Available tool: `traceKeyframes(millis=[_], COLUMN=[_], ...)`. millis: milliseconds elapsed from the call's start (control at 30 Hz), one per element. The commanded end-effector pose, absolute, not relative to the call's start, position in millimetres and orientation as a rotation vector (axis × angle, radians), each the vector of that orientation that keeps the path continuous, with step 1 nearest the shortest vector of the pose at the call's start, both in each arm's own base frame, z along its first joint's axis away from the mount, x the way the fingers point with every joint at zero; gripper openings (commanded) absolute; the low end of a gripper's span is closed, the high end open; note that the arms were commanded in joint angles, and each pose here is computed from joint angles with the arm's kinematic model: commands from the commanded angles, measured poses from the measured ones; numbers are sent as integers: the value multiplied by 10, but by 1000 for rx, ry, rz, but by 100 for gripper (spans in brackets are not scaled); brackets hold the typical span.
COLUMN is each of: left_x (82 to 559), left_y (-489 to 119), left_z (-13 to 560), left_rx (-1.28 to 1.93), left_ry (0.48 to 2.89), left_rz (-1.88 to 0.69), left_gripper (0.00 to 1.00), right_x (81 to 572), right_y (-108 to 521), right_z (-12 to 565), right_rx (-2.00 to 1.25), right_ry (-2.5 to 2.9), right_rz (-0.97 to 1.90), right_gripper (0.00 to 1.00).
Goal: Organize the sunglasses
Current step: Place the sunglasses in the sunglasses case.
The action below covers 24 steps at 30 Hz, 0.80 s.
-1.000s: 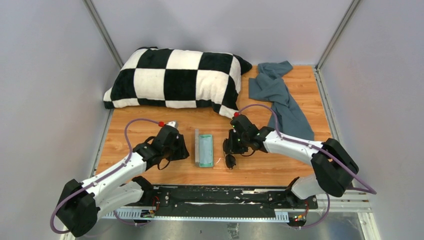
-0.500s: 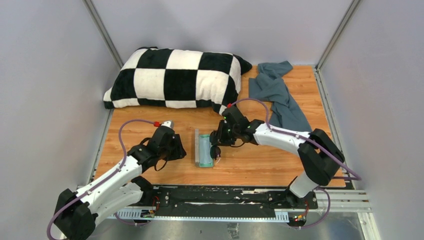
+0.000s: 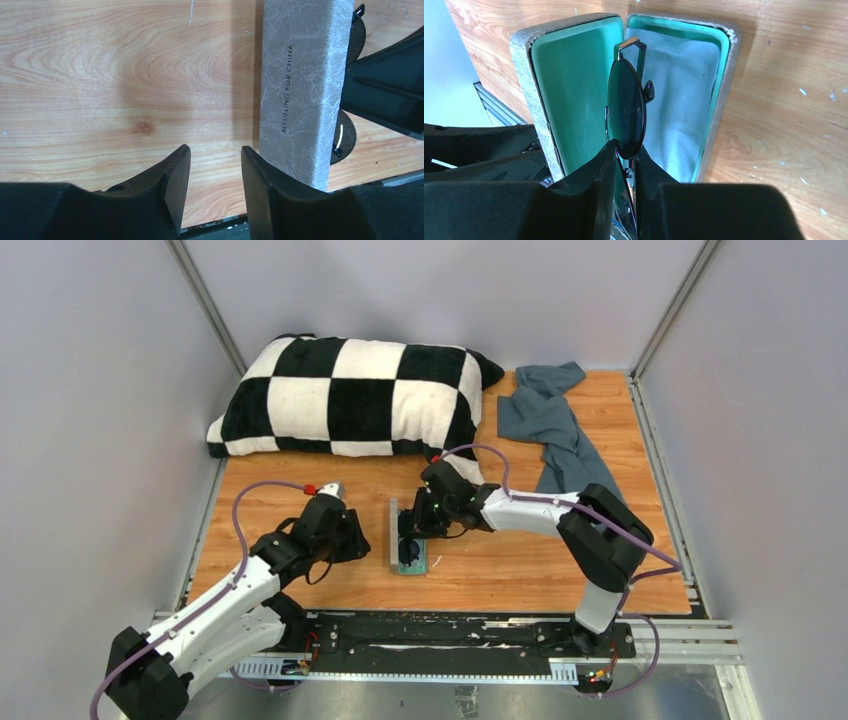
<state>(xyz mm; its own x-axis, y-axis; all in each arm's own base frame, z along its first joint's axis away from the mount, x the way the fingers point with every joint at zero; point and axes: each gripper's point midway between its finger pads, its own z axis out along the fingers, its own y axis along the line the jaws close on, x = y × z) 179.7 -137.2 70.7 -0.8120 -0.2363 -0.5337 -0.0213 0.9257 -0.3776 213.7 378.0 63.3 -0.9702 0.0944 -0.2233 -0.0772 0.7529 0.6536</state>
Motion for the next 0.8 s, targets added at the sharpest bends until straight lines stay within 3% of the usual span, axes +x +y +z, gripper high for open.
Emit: traceKeyframes(millis=[0, 767], left_x=[1758, 1741], left_y=[-1301, -1307], left_z=[638, 601], left_rx=[-205, -201], left_ry=[2497, 2503], left_rz=[-445, -453], left_gripper=[48, 48], right_x=[2164, 2160], right_y=[3935, 3757], right_z=[648, 403], right_rx=[6, 22], right_ry=[2684, 2677], right_rz=[1064, 948], right_gripper=[20, 19])
